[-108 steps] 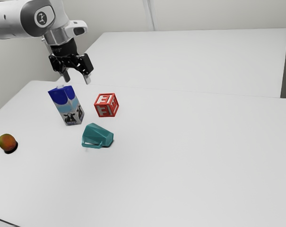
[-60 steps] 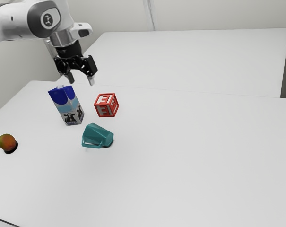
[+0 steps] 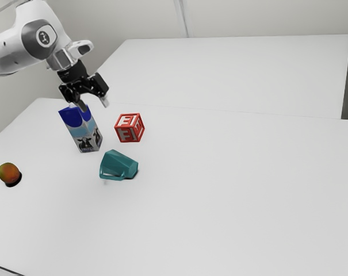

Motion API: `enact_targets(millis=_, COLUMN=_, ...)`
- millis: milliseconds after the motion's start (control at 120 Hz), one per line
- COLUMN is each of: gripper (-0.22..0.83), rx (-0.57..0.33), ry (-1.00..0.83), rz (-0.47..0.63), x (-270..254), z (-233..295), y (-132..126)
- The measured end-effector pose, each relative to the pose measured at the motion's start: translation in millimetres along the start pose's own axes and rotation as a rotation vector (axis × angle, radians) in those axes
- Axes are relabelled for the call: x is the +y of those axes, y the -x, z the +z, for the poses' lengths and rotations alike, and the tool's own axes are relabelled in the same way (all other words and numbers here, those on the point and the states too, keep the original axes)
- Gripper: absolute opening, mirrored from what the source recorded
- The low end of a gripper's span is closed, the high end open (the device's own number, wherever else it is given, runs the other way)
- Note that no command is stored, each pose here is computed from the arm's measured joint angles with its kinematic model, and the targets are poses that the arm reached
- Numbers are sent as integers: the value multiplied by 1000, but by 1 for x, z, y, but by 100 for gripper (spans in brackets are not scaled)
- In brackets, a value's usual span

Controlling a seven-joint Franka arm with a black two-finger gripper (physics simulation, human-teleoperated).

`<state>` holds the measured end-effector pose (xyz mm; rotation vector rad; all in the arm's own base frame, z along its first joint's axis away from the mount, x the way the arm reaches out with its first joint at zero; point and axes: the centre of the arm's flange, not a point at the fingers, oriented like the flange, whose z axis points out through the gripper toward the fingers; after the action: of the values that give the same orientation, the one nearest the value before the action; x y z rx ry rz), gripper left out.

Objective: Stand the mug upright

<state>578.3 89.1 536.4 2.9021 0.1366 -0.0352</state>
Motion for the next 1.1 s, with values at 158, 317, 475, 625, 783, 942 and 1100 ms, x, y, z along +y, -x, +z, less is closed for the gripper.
enact_targets(millis=158, gripper=59, rx=19, ry=101, rz=-36, x=-36, z=32, y=2)
enact_targets(millis=317, gripper=59, rx=70, ry=211, rz=-62, x=-68, z=61, y=2)
enact_targets(millis=475, gripper=59, rx=139, ry=289, rz=-75, x=-102, z=75, y=0)
enact_targets(millis=625, gripper=59, rx=176, ry=332, rz=-55, x=-122, z=90, y=-5)
enact_targets(millis=783, gripper=59, rx=194, ry=376, rz=-41, x=-145, z=112, y=-6)
enact_targets(millis=942, gripper=59, rx=162, ry=440, rz=-58, x=-168, z=131, y=2)
enact_targets(millis=1100, gripper=59, rx=123, ry=484, rz=-59, x=-184, z=148, y=8)
